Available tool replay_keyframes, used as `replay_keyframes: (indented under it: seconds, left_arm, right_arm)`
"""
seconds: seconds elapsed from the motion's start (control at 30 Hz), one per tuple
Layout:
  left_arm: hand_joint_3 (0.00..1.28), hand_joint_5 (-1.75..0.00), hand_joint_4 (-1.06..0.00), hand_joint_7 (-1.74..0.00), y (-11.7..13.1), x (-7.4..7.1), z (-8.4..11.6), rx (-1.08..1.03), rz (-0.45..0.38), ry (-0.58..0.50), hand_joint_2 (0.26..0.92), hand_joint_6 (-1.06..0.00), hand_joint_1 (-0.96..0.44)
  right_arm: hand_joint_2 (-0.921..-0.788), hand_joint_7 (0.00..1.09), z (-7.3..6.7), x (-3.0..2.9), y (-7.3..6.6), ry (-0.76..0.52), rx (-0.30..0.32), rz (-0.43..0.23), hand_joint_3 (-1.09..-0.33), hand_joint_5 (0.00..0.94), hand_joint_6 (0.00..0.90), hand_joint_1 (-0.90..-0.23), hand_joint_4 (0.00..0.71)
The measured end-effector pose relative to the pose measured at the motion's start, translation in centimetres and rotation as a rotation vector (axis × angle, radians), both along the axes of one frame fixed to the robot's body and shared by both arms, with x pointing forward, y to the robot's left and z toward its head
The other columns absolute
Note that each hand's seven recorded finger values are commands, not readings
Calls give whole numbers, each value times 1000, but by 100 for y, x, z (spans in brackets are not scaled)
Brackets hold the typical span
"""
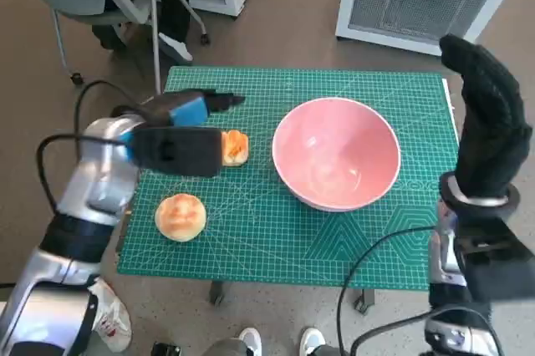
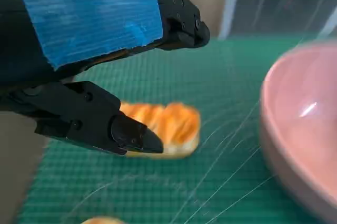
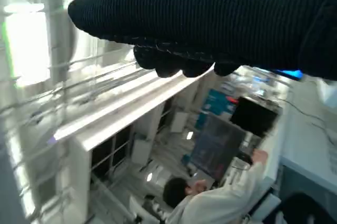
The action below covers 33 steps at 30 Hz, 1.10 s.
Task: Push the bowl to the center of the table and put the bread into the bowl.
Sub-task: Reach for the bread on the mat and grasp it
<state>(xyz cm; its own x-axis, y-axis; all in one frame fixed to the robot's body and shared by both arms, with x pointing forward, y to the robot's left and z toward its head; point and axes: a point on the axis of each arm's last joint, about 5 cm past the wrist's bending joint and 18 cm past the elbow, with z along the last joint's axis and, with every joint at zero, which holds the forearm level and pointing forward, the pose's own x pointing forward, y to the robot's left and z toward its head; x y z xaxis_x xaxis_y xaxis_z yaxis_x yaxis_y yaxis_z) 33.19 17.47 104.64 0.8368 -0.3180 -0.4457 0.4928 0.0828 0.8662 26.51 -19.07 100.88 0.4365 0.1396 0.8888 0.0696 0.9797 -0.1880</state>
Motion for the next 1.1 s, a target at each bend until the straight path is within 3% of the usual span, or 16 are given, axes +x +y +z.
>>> replay_keyframes:
  seconds: [0.23,0.63,0.77,0.83,0.87,0.9,0.93,0.97,1.03,1.1]
  left_arm:
    - [0,0,-183,-15,-111,99,-2,57,16,31,779,-413,15]
    - [0,-1,-173,-5,-149,229,-159,96,50,75,755,-406,-33]
    - [1,-18,-214,-1,-153,265,-226,119,76,76,756,-401,-40]
    - [2,-68,-314,-3,-159,279,-264,125,87,77,759,-399,-39]
    - [10,-492,-289,-4,-161,284,-285,127,92,76,755,-405,-29]
    - [12,-671,-264,-4,-161,288,-309,129,98,79,755,-406,-26]
    - [14,-1058,-280,-5,-160,290,-333,130,103,81,755,-412,-7]
    - [16,-1306,-291,-5,-161,293,-360,130,107,86,754,-416,5]
    - [17,-1521,-345,-8,-163,297,-411,132,117,96,757,-424,24]
    - [19,-1631,-382,-10,-167,296,-472,139,126,109,761,-433,39]
  right_arm:
    - [-921,628,20,-84,31,-14,-24,19,-501,9,181,-426,440]
    - [-921,640,-7,-117,43,12,-24,18,-503,8,174,-423,443]
    - [-921,643,-11,-119,52,17,-21,19,-502,7,172,-426,443]
    - [-921,645,-14,-119,54,18,-20,19,-502,7,171,-425,444]
    - [-921,646,-16,-120,55,19,-20,19,-502,7,170,-424,444]
    - [-921,646,-17,-119,58,20,-19,19,-502,7,170,-424,444]
    - [-921,647,-19,-120,60,21,-19,19,-502,7,169,-422,444]
    - [-921,649,-21,-121,60,22,-18,19,-503,7,168,-421,444]
    - [-921,650,-23,-121,62,24,-17,20,-504,7,167,-419,444]
    - [-921,652,-26,-122,66,26,-15,21,-505,7,166,-417,444]
